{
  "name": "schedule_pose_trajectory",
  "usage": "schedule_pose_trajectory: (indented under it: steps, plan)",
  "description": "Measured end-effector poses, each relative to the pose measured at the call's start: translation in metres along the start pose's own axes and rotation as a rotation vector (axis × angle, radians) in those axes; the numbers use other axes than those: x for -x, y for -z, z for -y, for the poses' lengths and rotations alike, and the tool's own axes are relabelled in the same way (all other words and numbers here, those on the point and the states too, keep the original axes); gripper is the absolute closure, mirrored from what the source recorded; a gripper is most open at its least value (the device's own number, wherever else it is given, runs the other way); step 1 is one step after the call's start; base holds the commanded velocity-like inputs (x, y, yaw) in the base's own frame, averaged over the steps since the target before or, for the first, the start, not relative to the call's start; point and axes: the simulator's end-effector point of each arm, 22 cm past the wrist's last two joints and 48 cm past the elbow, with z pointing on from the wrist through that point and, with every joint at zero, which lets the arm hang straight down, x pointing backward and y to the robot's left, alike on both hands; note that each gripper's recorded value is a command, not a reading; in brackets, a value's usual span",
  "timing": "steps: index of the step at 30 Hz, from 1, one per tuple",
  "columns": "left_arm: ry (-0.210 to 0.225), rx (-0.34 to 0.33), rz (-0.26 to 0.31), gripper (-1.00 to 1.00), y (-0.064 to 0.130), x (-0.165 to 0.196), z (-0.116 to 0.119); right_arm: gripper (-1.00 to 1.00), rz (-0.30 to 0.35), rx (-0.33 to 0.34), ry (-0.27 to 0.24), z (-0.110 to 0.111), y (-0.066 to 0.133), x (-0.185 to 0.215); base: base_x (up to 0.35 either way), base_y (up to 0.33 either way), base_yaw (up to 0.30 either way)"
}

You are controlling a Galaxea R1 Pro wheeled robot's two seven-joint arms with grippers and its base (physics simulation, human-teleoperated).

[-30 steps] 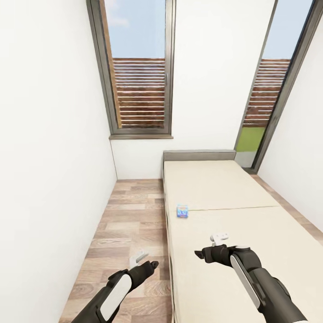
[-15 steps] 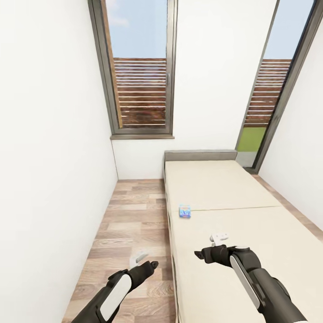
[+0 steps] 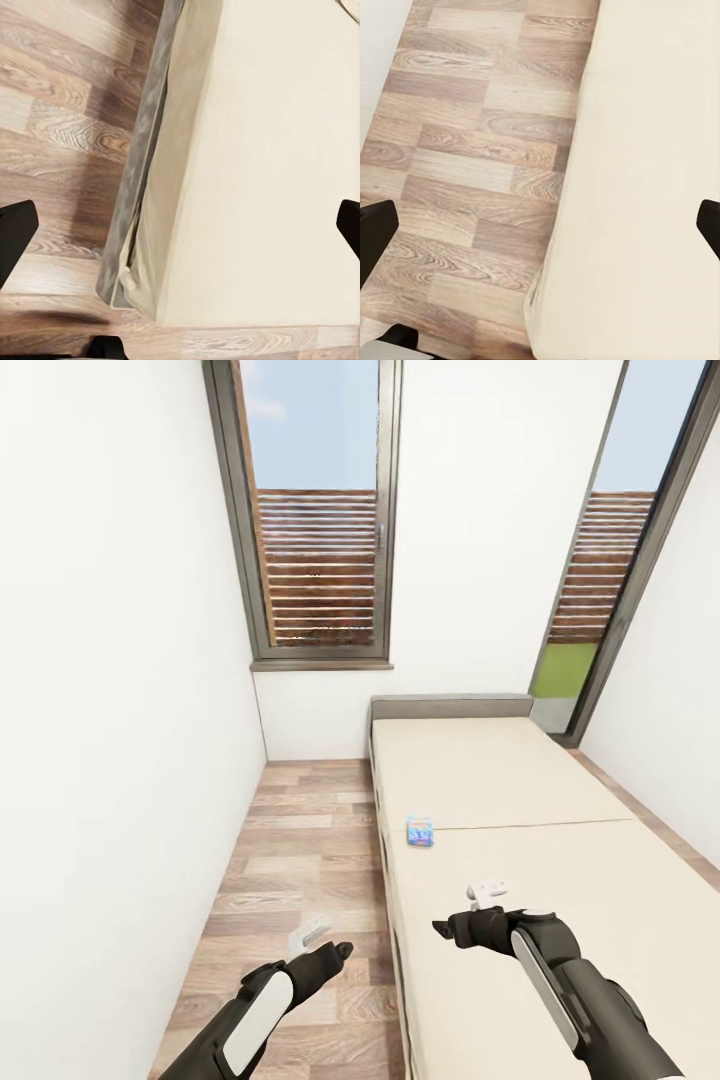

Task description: Put all the toys in the child's room - the three board games (two on the bed and one on the table), the two jigsaw puzzles on the table, and the tennis ball on the table - inside the toy box on the table in the child's room.

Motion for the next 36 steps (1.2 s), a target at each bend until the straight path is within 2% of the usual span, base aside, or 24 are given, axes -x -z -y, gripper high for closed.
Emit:
schedule_pose_trajectory:
  steps: [18,36]
  plan:
    - [-0.002,0.000,0.000,-1.00,0.0001,-0.0005,0.0000,-1.00,0.005,-0.015,-0.009,0.0044,0.0006,0.0017,0.011,0.012,0.000]
    - [-0.009,0.005,-0.001,-1.00,0.0003,-0.0031,-0.0022,-1.00,0.007,-0.017,-0.010,0.0050,0.0011,0.0023,0.220,0.037,0.000]
